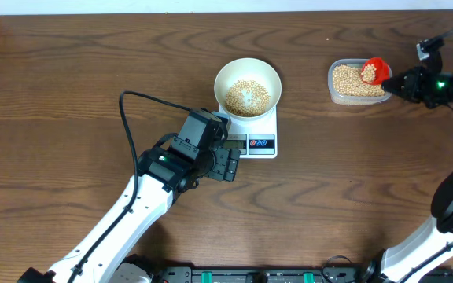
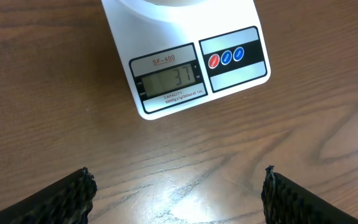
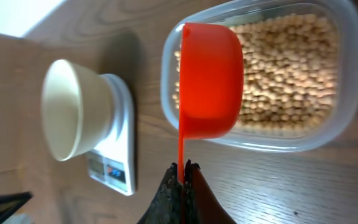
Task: Scoop item into bowl and weigh 50g on scale
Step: 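Scoop more soybeans from the tub with the red scoop, then carry the scoop to the bowl and tip soybeans in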
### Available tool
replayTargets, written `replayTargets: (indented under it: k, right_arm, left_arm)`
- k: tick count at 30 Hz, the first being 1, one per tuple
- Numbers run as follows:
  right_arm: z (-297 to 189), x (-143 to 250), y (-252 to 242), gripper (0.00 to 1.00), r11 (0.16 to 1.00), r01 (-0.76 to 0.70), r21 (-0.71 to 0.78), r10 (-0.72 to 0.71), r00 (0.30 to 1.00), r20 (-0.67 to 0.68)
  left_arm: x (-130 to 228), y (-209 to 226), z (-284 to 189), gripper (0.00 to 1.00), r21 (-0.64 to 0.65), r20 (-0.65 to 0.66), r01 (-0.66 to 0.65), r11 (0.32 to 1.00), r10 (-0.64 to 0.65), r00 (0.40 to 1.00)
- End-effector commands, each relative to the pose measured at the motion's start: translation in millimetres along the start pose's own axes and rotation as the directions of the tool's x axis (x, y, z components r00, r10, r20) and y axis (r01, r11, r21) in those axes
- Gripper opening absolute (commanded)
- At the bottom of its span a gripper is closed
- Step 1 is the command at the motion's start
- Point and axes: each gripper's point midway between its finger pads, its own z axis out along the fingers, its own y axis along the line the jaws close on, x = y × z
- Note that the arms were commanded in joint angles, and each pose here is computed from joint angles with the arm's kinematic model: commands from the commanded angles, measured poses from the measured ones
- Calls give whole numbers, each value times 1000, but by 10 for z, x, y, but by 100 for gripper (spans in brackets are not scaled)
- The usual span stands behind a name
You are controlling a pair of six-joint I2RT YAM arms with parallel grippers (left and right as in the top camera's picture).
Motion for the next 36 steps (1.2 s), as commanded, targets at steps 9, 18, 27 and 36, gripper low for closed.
replayTargets:
  k: [9,18,27,36]
  right_arm:
    - [-51,15,606,1,930,68,-362,-45,996,71]
    - [241,75,1040,1,898,78,-432,-84,996,6]
    - [624,144,1581,1,886,132,-445,-175,983,-58]
    - [995,336,1988,1,904,227,-363,-288,950,-122]
  left_arm:
    - [6,28,18,88,-17,-2,-3,1000,3,1000]
    - [6,28,18,88,-17,-2,-3,1000,3,1000]
    - [6,28,18,88,-17,-2,-3,1000,3,1000]
    - [7,28,18,88,-17,-3,-3,1000,3,1000]
